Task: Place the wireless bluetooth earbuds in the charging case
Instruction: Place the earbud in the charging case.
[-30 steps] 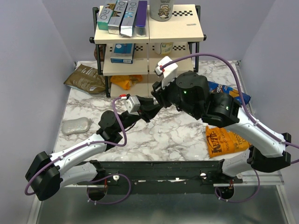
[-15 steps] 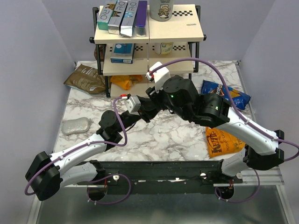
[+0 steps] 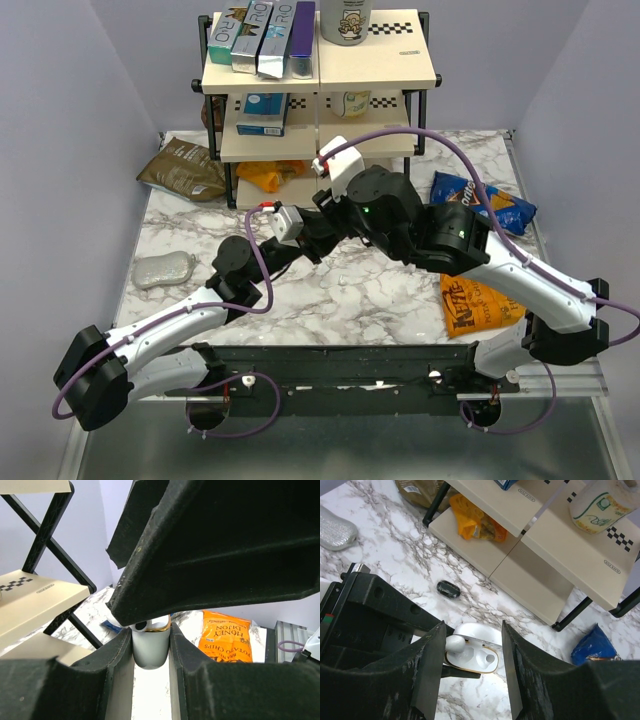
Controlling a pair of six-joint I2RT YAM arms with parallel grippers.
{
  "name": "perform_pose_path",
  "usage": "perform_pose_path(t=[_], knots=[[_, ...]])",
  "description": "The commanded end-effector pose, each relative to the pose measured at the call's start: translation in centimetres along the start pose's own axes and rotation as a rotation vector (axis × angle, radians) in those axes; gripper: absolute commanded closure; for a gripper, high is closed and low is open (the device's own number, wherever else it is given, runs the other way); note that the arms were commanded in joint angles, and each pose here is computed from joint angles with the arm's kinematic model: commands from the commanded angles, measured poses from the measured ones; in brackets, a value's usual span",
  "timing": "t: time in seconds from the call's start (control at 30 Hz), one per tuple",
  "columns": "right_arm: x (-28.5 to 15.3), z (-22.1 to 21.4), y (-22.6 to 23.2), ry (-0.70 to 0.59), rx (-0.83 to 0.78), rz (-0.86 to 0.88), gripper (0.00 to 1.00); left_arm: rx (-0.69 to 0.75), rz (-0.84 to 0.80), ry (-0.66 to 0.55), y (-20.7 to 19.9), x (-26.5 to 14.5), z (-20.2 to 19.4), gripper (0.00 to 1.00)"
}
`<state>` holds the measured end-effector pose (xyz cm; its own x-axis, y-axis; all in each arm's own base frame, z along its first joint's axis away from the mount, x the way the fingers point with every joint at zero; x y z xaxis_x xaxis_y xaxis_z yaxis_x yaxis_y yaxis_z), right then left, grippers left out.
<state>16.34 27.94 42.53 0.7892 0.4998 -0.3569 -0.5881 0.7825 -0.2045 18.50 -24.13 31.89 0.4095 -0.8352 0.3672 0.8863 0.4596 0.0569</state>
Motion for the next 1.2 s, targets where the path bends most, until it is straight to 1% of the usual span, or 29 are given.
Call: perform_pose_path(t=[0.0,0.5,1.17], knots=[[-0.9,-0.5,-0.3,0.007,-0.026,-0.008,0.44,0.037,0.016,-0.089,0.1,0.4,2.5,1.0],[-1.5,-0.7,-0.6,-0.003,-0.024,-0.017,0.43,0.042,0.019,-0.098,0.1,0.2,2.9,1.0],[-3.1,-0.8,-2.2,-0.041,0.003,-0.066,0.42,0.037,0.017,-0.113,0.0,0.0,3.2,1.0]])
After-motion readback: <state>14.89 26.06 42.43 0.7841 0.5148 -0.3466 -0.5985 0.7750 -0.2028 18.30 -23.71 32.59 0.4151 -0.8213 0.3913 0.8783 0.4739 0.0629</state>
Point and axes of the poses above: each gripper's point midway between its finger pads, its own x axis out along the fingers, its own y axis along the line the jaws close on, z = x × y, the point moved 8 cm from there along -x, back along the fingers, and after that the axes turned 4 degrees about x, right-handed, at the moved point
